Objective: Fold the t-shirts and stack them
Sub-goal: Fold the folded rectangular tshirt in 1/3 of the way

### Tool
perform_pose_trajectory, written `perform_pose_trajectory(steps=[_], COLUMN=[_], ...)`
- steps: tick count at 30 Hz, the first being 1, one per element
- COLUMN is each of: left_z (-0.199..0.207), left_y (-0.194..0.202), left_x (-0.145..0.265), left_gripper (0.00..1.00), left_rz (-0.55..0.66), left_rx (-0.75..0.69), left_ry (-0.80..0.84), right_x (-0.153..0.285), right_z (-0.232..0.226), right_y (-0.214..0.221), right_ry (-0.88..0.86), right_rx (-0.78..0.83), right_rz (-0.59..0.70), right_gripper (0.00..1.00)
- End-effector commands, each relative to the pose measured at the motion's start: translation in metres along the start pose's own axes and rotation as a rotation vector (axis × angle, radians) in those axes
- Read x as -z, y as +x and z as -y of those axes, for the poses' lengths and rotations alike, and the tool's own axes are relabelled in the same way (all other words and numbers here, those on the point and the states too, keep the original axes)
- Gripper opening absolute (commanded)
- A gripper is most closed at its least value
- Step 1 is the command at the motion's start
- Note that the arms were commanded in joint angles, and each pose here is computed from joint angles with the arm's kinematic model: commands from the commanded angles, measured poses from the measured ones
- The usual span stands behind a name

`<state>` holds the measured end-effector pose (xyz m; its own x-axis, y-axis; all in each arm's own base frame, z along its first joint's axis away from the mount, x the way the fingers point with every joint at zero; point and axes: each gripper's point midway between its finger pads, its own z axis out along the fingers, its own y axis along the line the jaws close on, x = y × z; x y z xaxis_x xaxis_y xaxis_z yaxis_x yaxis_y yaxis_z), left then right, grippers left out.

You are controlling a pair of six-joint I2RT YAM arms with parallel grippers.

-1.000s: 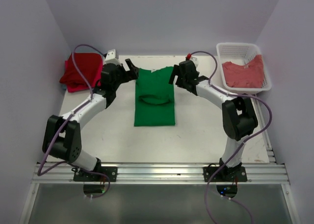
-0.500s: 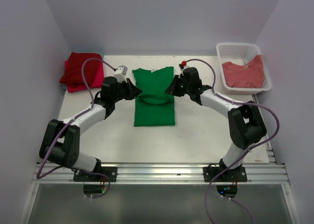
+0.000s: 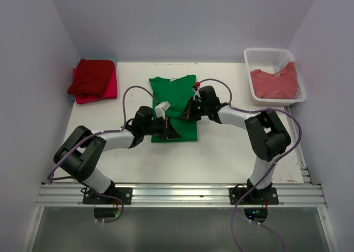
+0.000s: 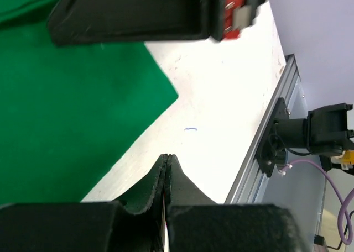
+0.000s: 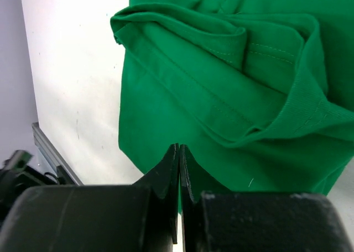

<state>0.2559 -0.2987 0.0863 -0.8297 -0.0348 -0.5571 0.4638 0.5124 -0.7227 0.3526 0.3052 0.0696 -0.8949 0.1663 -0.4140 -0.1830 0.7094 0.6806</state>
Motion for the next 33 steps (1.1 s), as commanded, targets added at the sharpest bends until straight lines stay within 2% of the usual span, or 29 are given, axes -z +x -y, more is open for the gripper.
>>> perform_pose_trajectory(steps=[1,6,11,17,23,26,29,30,33], left_z=[-0.004,-0.044,-0.072,-0.053,-0.045,-0.015,-0.026,-0.043,-0.06], left_y=[0.003,0.024,0.018,-0.01,-0.006,-0.022,-0.044,-0.041,-0.043], left_x=[-0.001,-0.007,-0.005,0.0,-0.006,0.004,0.014,0.012,0.002], left_gripper=[0.0,0.0,0.0,0.0,0.0,0.0,0.0,0.0,0.0], left_rz=[0.016,-0.001,0.078,0.184,0.129,0.196,0.267,0.256,0.23], left_rx=[0.023,0.066,0.053,0.002,0.03,0.017,-0.05,-0.063,-0.075], left_ry=[0.013,-0.138,-0.261,-0.213,-0.183,-0.091,-0.221,-0.287,-0.32], right_x=[0.0,-0.014,-0.02,-0.02,-0.02,-0.022,-0.023,-0.024,-0.027], right_z=[-0.011,0.003,0.007,0.01,0.015,0.02,0.021,0.021,0.023], right_y=[-0.017,-0.013,-0.012,-0.012,-0.008,-0.003,-0.002,-0.002,0.0], right_ry=[-0.025,0.008,0.013,0.025,0.037,0.046,0.046,0.042,0.043], right_rx=[0.034,0.031,0.031,0.037,0.042,0.039,0.037,0.035,0.03], right_rz=[0.037,0.008,0.002,-0.001,-0.006,-0.016,-0.018,-0.018,-0.028], right_gripper=[0.0,0.0,0.0,0.0,0.0,0.0,0.0,0.0,0.0])
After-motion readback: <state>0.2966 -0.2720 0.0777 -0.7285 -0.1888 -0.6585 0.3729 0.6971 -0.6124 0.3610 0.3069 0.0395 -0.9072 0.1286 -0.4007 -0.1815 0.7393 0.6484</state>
